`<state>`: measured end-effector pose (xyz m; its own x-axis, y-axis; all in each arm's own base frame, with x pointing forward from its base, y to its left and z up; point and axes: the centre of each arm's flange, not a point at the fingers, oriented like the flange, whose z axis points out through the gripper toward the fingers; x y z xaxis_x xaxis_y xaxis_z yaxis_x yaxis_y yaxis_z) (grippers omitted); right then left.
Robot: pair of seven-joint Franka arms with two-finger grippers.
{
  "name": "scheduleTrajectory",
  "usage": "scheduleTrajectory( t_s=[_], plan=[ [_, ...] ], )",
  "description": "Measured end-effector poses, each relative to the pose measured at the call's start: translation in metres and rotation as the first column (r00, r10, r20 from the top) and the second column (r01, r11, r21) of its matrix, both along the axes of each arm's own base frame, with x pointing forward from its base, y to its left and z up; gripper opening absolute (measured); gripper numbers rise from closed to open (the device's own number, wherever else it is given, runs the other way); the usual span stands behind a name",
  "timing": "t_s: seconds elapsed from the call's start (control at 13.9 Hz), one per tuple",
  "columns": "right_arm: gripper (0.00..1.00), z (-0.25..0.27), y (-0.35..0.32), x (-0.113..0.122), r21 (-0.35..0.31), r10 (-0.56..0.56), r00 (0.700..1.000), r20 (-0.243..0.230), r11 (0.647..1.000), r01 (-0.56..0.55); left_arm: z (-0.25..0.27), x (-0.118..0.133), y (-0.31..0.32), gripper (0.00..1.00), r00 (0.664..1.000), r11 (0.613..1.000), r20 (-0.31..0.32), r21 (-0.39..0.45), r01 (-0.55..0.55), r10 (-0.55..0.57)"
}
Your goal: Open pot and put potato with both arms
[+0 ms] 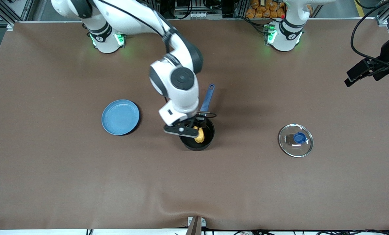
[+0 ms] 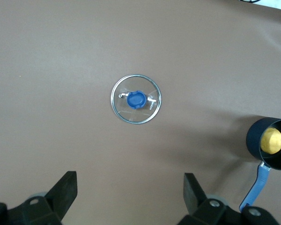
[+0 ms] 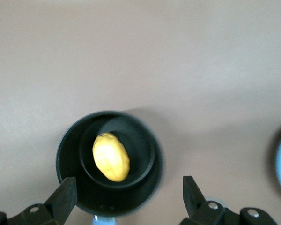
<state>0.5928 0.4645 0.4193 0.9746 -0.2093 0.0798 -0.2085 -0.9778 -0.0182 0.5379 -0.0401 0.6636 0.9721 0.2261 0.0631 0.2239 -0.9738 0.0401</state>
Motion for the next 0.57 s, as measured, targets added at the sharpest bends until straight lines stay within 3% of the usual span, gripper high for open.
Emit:
scheduleTrajectory(
  t_s=[0.22, 0.43, 0.57],
  plan=[
    [1.00, 0.073, -0.076, 0.003, 0.007, 0.022, 0.999, -0.043, 1.000, -0.022, 0.002, -0.002, 0.001, 1.00, 1.000, 1.000, 0.003, 0.000, 0.001, -0.001],
    [1.00, 0.127, -0.160, -0.018, 0.013, 0.067, 0.989, -0.133, 0.998, -0.066, 0.004, -0.003, 0.003, 1.00, 1.000, 1.000, 0.007, 0.001, 0.015, -0.015],
    [1.00, 0.163, -0.212, -0.035, 0.030, 0.096, 0.982, -0.163, 0.995, -0.092, 0.003, -0.003, 0.007, 1.00, 1.000, 1.000, 0.007, 0.003, 0.027, -0.027]
  ],
)
